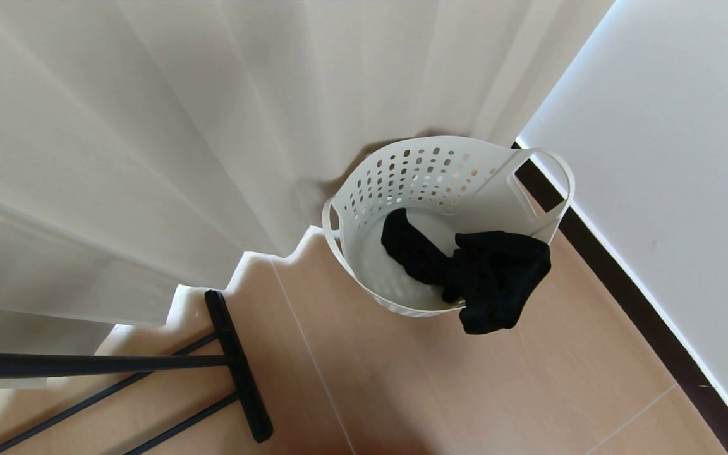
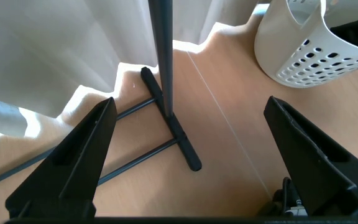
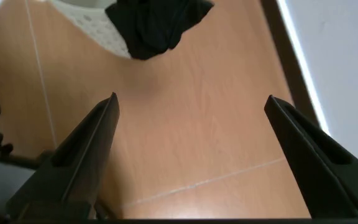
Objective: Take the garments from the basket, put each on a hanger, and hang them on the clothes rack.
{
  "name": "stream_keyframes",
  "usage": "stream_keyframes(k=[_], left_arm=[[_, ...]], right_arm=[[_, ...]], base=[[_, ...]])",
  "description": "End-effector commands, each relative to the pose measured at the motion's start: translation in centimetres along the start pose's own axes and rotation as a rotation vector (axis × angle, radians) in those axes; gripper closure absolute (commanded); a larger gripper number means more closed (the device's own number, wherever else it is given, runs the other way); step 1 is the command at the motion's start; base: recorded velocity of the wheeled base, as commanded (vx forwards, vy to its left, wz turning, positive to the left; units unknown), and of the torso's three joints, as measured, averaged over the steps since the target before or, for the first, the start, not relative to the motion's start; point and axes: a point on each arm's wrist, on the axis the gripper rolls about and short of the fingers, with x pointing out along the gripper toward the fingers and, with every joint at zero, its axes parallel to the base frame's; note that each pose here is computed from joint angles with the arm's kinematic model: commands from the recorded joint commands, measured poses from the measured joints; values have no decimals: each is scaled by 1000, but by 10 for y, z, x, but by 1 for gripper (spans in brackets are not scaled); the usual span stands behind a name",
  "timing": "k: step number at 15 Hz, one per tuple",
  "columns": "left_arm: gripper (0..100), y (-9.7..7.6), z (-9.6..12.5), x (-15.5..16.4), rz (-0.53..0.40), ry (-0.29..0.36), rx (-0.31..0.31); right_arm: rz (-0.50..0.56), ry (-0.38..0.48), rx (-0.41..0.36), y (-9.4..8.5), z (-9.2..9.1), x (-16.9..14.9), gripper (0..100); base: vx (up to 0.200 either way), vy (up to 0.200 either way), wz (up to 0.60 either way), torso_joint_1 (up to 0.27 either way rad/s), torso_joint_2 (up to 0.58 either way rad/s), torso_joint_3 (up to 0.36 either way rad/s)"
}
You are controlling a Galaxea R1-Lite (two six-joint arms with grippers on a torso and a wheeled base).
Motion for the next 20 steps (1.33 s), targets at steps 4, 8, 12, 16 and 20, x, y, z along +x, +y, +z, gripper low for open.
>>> stream_keyframes(k=[4,8,12,16,20], left_arm=[[0,0,0,0,0,-1,-1],[0,0,0,0,0,-1,-1],[0,0,0,0,-1,-1,-1],[0,0,0,0,0,-1,-1],[0,0,0,0,0,-1,-1]], right_arm=[[143,231,-257,-7,90,95,0],[180,206,-593,1,129,144,0],[200,201,-860,18,142,170,0],[94,271,-1050,38,156,216,0],[30,358,-1098,47,153,262,0]], base=[[0,0,0,0,0,0],[0,0,0,0,0,0],[0,0,0,0,0,0],[0,0,0,0,0,0],[0,0,0,0,0,0]])
